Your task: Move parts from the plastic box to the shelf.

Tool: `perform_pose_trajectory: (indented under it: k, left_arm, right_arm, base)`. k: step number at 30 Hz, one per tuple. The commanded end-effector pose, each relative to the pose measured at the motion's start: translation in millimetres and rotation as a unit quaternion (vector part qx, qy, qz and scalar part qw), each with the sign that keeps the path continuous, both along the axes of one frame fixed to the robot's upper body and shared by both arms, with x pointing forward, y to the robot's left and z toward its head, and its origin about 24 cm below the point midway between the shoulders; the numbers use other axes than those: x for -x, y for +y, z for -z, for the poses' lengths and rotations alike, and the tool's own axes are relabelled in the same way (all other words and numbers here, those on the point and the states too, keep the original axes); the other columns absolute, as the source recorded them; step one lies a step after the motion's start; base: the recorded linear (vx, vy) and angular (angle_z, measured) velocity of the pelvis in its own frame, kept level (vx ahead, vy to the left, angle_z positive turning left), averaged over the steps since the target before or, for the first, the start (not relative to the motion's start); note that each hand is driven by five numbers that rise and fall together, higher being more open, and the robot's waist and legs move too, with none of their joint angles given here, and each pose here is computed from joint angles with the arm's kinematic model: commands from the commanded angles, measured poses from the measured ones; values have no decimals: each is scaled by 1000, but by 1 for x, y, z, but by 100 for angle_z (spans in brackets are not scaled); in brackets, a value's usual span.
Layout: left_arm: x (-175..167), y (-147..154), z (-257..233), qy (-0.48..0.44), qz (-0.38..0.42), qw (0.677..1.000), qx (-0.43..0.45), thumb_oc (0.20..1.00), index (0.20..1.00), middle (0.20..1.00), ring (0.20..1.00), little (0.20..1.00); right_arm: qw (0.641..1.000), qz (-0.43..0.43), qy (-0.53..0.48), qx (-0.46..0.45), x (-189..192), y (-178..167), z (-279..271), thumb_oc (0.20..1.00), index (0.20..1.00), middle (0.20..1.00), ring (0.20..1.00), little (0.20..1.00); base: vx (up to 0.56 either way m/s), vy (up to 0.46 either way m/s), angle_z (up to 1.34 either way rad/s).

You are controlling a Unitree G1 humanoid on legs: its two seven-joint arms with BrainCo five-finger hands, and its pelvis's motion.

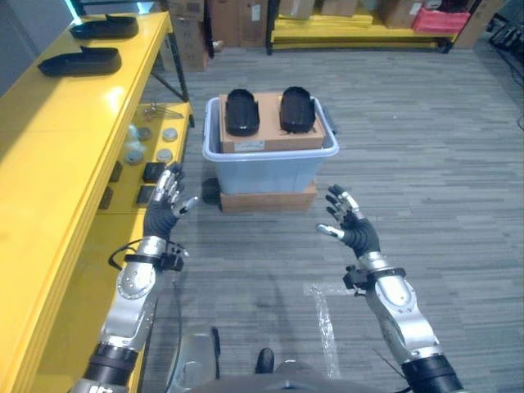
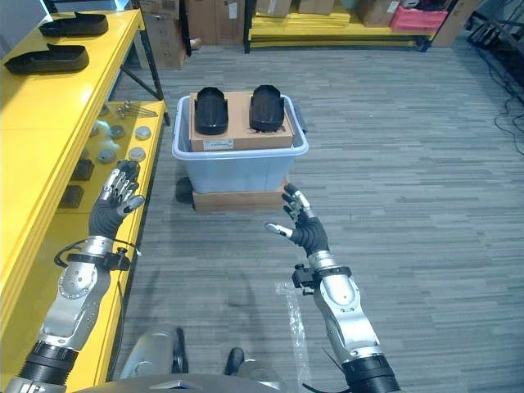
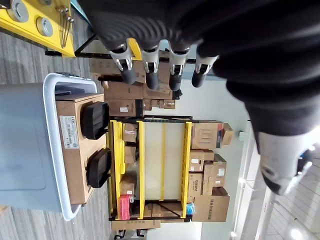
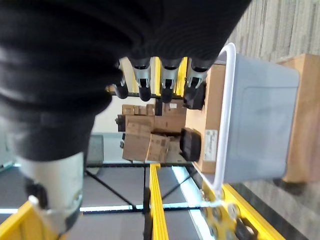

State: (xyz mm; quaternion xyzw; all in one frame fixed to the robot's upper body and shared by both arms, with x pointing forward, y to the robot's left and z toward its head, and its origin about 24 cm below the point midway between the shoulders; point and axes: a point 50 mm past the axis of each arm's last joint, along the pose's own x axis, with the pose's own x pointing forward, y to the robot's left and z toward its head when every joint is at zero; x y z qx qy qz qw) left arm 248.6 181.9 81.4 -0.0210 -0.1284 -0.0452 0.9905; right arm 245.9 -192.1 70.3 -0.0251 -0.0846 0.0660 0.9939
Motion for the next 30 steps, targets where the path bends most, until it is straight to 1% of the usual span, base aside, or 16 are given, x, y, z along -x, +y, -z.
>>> perform_pose_trajectory:
  k: [1, 3, 6, 9, 11, 15, 18, 19, 21, 27, 29, 30]
  left_arm:
    - [-1, -1, -24, -63, 13, 998, -7, 1000, 1000, 1000, 1000, 1000]
    - [1, -3, -21, -56, 17, 998, -17, 1000, 1000, 1000, 1000, 1000]
    - [1, -1, -25, -62, 23, 997, -46, 1000, 1000, 1000, 1000, 1000]
    - [-1, 0, -29, -66, 26, 996, -53, 1000, 1000, 1000, 1000, 1000]
    - [-4, 1, -32, -70, 23, 996, -56, 1000, 1000, 1000, 1000, 1000]
    - [-5, 2, -36, -80, 23, 995, -59, 1000, 1000, 1000, 1000, 1000]
    - [-10, -5, -35, -80, 34, 995, -53, 1000, 1000, 1000, 1000, 1000]
    - [-13, -13, -36, -83, 50, 993, -62, 1000, 1000, 1000, 1000, 1000]
    - [-11, -14, -32, -78, 51, 994, -58, 1000, 1000, 1000, 1000, 1000]
    - [-3, -11, -21, -54, 46, 997, -27, 1000, 1000, 1000, 1000, 1000]
    - [0, -13, -15, -38, 51, 998, -23, 1000, 1000, 1000, 1000, 1000]
    - [1, -14, -15, -37, 54, 998, -23, 1000, 1000, 1000, 1000, 1000]
  right_arm:
    - [998, 9, -57, 20, -6, -7, -21, 1000, 1000, 1000, 1000, 1000]
    - [998, -6, -56, 30, -7, 1, -19, 1000, 1000, 1000, 1000, 1000]
    - [999, -13, -40, 30, -5, 10, -11, 1000, 1000, 1000, 1000, 1000]
    - [999, -33, -35, 22, -4, 19, -9, 1000, 1000, 1000, 1000, 1000]
    - [998, -37, -32, 47, -5, 23, -7, 1000, 1000, 1000, 1000, 1000]
    - [997, -37, -38, 53, -4, 22, -9, 1000, 1000, 1000, 1000, 1000]
    - [998, -17, -30, 55, -3, 14, -6, 1000, 1000, 1000, 1000, 1000]
    - [997, -5, -26, 66, 0, 7, -5, 1000, 1000, 1000, 1000, 1000]
    - [997, 8, -18, 76, 1, 2, -1, 1000, 1000, 1000, 1000, 1000]
    - [993, 40, 10, 114, 2, -11, 11, 1000, 1000, 1000, 1000, 1000]
    - [984, 72, -2, 163, -3, -21, 6, 1000, 1000, 1000, 1000, 1000]
    - [982, 85, -9, 169, -5, -24, 3, 1000, 1000, 1000, 1000, 1000]
  base:
    - [536, 126, -21]
    - [664, 186, -69]
    - [336, 169, -39]
    - [272, 210, -51]
    - [187, 105, -44]
    - [194, -51, 41]
    - [177, -154, 90]
    - [163, -193, 153]
    - [182, -215, 169]
    - [111, -140, 54]
    - [66, -115, 36]
    - [50, -95, 14]
